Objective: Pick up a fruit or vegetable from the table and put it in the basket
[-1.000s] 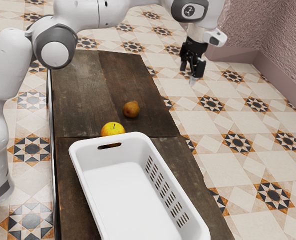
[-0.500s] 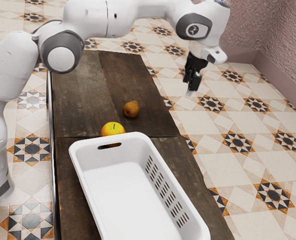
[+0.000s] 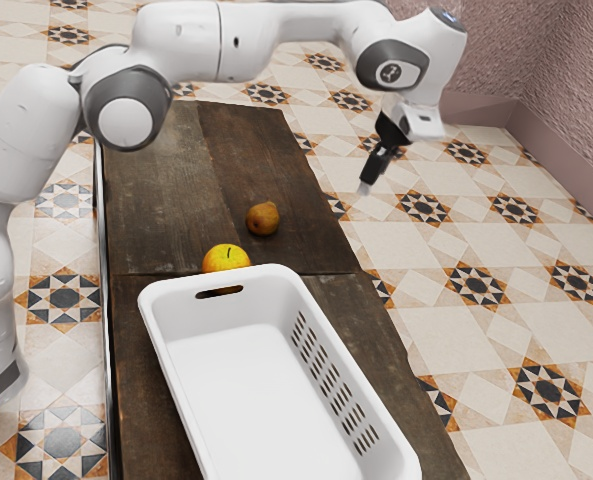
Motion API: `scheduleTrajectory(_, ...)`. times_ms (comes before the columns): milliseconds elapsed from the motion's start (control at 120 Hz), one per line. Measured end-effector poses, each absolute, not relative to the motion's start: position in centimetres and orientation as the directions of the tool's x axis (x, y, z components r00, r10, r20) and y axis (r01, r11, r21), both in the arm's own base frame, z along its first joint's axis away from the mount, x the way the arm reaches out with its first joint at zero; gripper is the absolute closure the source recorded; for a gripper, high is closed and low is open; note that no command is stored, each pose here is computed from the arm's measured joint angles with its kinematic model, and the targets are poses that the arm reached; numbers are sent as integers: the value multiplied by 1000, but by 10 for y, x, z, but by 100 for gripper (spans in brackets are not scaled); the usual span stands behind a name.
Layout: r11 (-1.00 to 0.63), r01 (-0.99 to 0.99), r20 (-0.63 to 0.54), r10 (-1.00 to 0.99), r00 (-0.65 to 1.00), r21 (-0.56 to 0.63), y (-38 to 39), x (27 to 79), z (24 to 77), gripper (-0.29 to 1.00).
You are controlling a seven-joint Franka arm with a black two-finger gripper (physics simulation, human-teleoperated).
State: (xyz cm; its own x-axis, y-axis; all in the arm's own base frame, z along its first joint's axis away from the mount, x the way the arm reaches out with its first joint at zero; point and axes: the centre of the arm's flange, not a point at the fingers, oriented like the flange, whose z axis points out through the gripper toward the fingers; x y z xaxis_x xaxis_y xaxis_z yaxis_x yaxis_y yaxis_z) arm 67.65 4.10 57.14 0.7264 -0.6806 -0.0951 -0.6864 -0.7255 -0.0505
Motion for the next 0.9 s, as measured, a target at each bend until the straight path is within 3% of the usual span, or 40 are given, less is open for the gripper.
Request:
scheduleTrajectory(100,-673,-739,-94,-735,672,-23,39,672,574,0)
scheduleTrajectory(308,-597,-799,-169,-796,581,63,72,664,526,0)
scheduleTrajectory(525,-550,-833,-209,-823,528,64,90,601,522,0)
scheduleTrajectory(900,-447,-891,-145,-889,434,75,119,581,502,0)
